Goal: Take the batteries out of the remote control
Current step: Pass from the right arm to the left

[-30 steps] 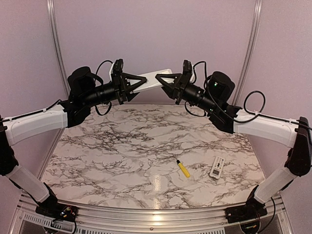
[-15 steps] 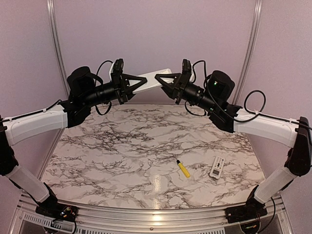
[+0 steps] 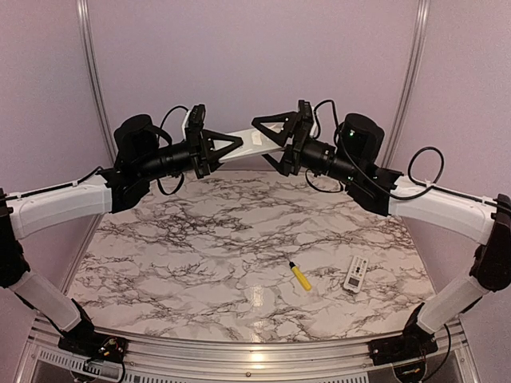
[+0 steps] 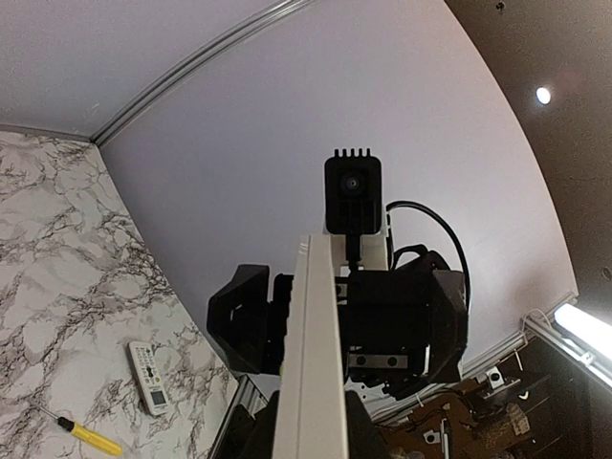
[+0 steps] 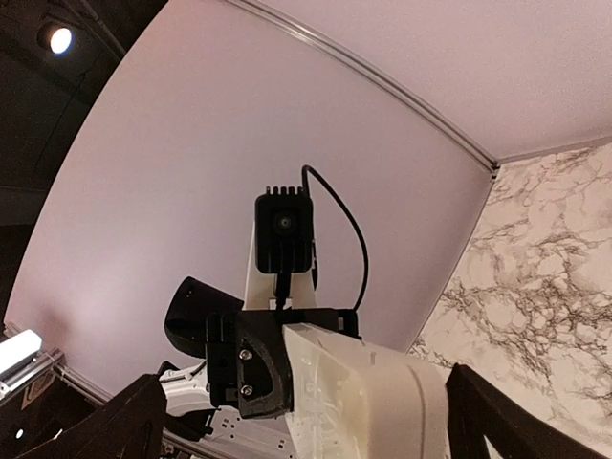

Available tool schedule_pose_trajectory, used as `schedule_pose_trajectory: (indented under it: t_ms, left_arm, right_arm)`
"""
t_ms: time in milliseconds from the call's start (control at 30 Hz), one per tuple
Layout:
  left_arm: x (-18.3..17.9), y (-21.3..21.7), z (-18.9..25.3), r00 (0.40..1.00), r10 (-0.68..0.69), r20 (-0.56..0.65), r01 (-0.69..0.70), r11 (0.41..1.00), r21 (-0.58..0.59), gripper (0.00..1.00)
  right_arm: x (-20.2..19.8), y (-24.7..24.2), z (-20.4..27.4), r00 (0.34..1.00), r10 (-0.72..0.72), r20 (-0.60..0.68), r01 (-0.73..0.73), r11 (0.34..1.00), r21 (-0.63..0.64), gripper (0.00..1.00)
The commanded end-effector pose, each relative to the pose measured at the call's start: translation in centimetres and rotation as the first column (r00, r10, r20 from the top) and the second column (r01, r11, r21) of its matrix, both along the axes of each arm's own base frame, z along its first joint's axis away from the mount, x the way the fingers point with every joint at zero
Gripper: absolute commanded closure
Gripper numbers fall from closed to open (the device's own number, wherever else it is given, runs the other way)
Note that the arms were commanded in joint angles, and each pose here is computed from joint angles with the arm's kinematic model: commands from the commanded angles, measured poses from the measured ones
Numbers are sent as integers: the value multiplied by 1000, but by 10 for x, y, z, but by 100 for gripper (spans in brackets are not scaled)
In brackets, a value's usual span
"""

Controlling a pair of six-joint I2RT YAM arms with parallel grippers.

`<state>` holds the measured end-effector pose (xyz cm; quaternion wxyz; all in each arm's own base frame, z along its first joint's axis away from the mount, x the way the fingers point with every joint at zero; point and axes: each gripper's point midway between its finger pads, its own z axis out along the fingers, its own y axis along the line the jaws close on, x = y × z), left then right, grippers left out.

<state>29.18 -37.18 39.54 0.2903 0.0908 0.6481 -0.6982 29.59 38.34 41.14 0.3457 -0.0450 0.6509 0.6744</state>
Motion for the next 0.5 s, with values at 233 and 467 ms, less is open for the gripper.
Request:
schedule_pose_trajectory:
  t_ms: [233, 467]
  left_arm:
    - [-14, 14, -4, 1000, 27, -2, -27, 990, 135, 100]
    - [-21, 28, -33, 992, 110, -55, -89, 952, 294, 100]
  right_arm:
    - [-1, -61, 0, 991, -122, 56, 131, 969, -208, 1]
    - [5, -92, -17, 973, -213, 92, 232, 894, -383, 1]
